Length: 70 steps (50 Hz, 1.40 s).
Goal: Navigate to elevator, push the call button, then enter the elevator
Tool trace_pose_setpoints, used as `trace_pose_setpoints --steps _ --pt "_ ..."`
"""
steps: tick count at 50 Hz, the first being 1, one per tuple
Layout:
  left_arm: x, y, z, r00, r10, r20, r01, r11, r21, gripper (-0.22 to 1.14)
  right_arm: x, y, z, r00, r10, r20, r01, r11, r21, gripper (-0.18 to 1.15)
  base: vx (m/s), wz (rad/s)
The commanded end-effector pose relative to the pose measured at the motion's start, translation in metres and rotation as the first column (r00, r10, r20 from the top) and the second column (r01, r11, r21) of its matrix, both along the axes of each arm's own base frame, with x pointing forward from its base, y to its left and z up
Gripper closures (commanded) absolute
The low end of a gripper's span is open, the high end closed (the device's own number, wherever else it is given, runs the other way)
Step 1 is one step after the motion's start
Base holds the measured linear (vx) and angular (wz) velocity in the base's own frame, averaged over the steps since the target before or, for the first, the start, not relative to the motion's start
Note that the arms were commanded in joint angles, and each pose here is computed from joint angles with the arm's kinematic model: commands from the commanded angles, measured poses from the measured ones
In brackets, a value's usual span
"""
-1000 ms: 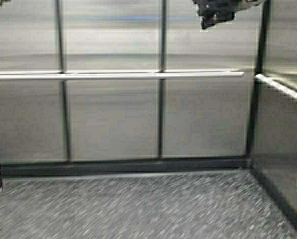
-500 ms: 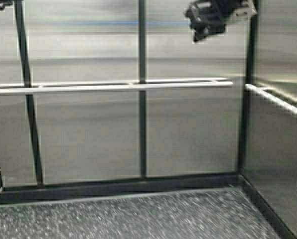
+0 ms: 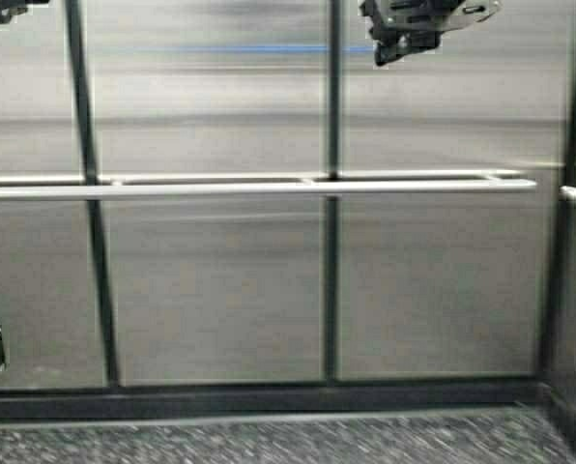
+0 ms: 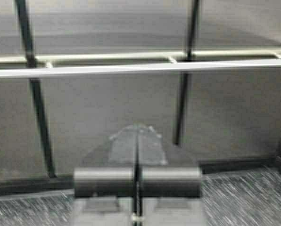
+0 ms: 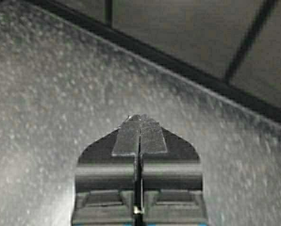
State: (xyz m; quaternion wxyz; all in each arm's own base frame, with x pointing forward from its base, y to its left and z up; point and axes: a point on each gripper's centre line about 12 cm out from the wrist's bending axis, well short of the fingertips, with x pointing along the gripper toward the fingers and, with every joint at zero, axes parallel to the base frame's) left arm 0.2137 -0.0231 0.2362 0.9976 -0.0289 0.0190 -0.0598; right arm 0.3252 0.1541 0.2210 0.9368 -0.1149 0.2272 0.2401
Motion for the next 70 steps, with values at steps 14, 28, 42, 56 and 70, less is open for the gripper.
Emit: trace_pose_setpoints --steps 14,28,42,56,70 --pt "-0.008 -0.003 0.006 0.999 -0.019 0.045 0.019 1.000 -0.012 0.89 -0.011 0.001 0.003 1.000 0.018 0.011 -0.018 1.000 0.006 0.91 0.36 0.35" --pt "-0.011 -0.004 0.010 0.998 -0.025 0.064 0.026 1.000 -0.015 0.89 -0.014 0.007 0.007 0.999 0.037 0.020 -0.037 0.999 0.006 0.91 0.28 0.50" --pt "-0.011 -0.004 0.012 0.997 -0.024 0.069 0.026 1.000 -0.017 0.89 -0.018 0.015 0.014 0.997 0.060 0.037 -0.061 0.998 0.020 0.91 0.19 0.76" --pt "-0.009 -0.004 0.018 0.996 -0.024 0.087 0.026 0.999 -0.022 0.89 -0.017 0.017 0.019 0.997 0.063 0.049 -0.064 0.998 0.029 0.91 0.15 0.76" --pt "-0.006 -0.005 0.019 0.996 -0.026 0.085 0.026 1.000 -0.007 0.89 -0.016 0.017 0.021 0.997 0.062 0.054 -0.064 0.997 0.032 0.91 0.11 0.57"
